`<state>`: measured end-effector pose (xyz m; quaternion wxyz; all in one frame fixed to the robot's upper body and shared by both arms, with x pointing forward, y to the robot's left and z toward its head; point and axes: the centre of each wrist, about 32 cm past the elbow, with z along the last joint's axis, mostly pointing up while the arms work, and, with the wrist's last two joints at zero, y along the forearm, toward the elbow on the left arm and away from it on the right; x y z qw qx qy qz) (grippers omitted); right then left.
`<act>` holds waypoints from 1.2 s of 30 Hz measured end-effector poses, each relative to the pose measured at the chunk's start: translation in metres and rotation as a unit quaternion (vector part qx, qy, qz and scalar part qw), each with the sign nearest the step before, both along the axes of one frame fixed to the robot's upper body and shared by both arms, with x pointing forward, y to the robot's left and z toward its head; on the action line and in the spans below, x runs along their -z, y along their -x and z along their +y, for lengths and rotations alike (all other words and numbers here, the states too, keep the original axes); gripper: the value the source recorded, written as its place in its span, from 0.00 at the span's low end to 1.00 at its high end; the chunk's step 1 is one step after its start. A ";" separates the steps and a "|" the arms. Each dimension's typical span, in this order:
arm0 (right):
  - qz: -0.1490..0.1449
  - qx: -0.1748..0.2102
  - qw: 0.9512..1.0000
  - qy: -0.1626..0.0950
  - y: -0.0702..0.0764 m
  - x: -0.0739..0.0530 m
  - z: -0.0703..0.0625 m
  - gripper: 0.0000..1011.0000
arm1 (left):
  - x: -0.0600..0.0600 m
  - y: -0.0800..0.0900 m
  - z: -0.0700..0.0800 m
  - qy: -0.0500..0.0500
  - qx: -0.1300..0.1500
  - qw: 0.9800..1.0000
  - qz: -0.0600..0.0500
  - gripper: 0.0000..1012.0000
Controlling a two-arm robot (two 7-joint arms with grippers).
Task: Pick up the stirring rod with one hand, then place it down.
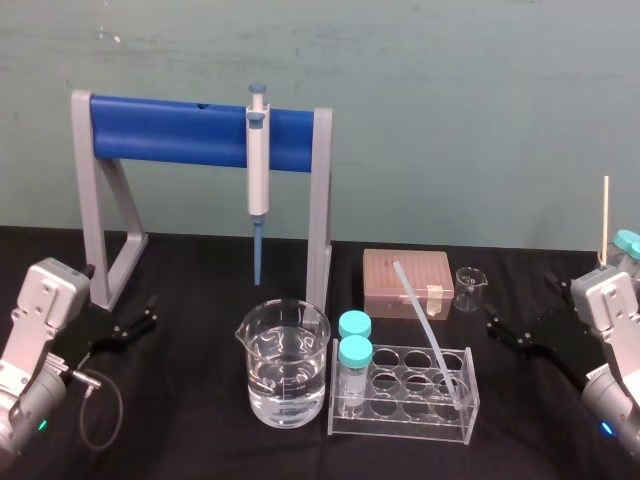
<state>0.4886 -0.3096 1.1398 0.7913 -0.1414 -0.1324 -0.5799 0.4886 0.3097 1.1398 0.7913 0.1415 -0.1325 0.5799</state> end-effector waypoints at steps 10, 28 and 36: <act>0.000 0.000 1.000 0.000 0.000 0.000 0.000 0.99 | 0.000 0.000 0.000 0.000 0.000 1.000 0.000 0.99; 0.000 0.000 1.000 0.000 0.000 0.000 0.000 0.99 | 0.000 0.000 0.000 0.000 0.000 1.000 0.000 0.99; 0.000 0.000 1.000 0.000 0.000 0.000 0.000 0.99 | 0.000 0.000 0.000 0.000 0.000 1.000 0.000 0.99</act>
